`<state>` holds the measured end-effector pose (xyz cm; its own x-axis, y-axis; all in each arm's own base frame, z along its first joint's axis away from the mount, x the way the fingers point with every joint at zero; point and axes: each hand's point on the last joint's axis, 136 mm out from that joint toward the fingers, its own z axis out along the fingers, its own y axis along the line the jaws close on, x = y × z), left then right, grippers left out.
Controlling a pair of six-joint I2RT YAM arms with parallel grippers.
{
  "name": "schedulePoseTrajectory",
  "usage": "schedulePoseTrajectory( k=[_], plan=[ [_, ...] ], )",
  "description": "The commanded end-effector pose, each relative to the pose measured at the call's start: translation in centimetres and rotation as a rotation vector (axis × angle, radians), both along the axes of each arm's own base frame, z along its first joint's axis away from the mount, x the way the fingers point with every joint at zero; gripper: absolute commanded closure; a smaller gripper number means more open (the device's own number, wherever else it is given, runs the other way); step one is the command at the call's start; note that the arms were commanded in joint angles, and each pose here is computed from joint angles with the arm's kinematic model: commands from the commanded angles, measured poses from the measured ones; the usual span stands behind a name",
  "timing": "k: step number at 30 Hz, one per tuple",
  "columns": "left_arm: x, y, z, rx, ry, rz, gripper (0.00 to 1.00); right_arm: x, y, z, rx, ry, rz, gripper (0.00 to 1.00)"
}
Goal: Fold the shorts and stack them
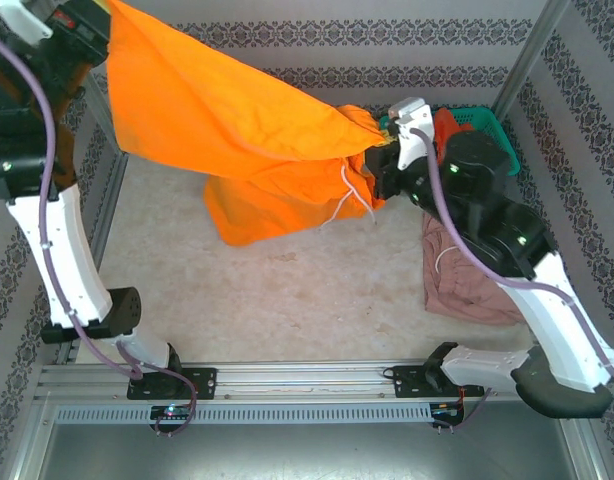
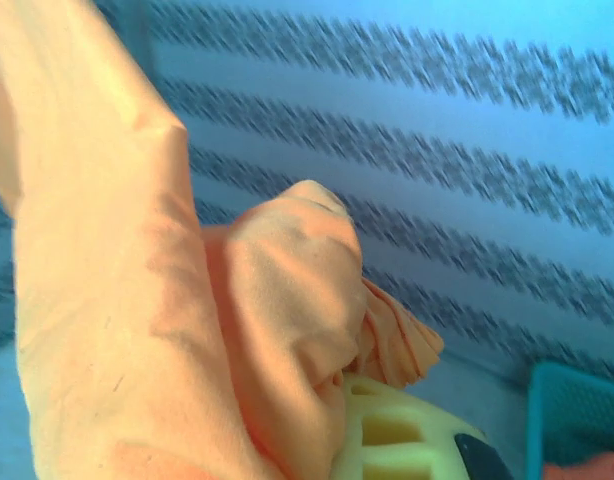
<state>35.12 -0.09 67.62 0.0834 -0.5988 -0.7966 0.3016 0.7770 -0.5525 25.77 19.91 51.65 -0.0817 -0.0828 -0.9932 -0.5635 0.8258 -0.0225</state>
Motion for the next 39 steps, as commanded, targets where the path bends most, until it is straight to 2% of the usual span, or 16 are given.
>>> schedulePoseTrajectory(
  k=[1,5,7,9,12,15,19,23,25,27,28,29,31,32,36,39],
  plan=[
    [-5.2,1.5,2.9,0.04,-0.094,0.146,1.0,-3.4,-0.2,4.3,0.084,-0.091,0.077,1.0],
    [-8.7,2.3,5.0,0.056,-0.182,0.237,1.0,-5.3,-1.0,6.6,0.168,-0.129,0.098,1.0],
    [-8.9,2.8,5.3,0.064,-0.193,0.277,1.0,-5.0,-1.5,6.5,0.185,-0.116,0.065,1.0],
    [-7.8,3.2,5.0,0.072,-0.176,0.292,1.0,-4.0,-2.0,5.4,0.167,-0.086,-0.004,1.0],
    [-3.8,3.6,3.0,0.072,-0.101,0.265,1.0,-1.5,-3.1,2.1,0.103,-0.022,-0.162,1.0],
    [2.2,3.8,-1.0,0.082,0.024,0.213,1.0,1.3,-3.4,-2.8,0.0,0.047,-0.285,1.0],
    [10.3,4.0,-8.0,0.108,0.189,0.146,1.0,5.8,-3.6,-11.6,-0.018,0.252,-0.354,1.0],
    [17.2,2.8,-15.5,0.209,0.279,0.111,1.0,10.9,-5.0,-19.4,-0.057,0.418,-0.467,1.0],
    [20.4,2.5,-19.8,0.227,0.318,0.099,0.91,13.5,-5.3,-22.7,-0.081,0.5,-0.497,0.88],
    [23.2,2.6,-24.0,0.226,0.361,0.098,0.75,16.2,-5.1,-25.3,-0.084,0.577,-0.503,0.69],
    [24.5,2.9,-26.2,0.223,0.393,0.103,0.58,17.6,-4.9,-26.4,-0.083,0.613,-0.503,0.55],
    [25.5,3.2,-28.0,0.216,0.432,0.111,0.45,18.8,-5.0,-27.2,-0.078,0.653,-0.514,0.45],
    [26.4,3.4,-29.7,0.212,0.484,0.103,0.25,20.3,-5.0,-27.4,-0.048,0.69,-0.511,0.31],
    [26.3,3.1,-29.6,0.211,0.501,0.092,0.18,20.7,-4.9,-27.1,-0.02,0.698,-0.499,0.26],
    [23.4,2.5,-27.2,0.18,0.484,0.072,0.07,19.5,-4.6,-26.0,0.058,0.695,-0.46,0.16],
    [19.2,1.6,-26.8,0.127,0.462,0.054,0.01,17.0,-3.6,-27.5,0.082,0.773,-0.383,0.12]
  ],
)
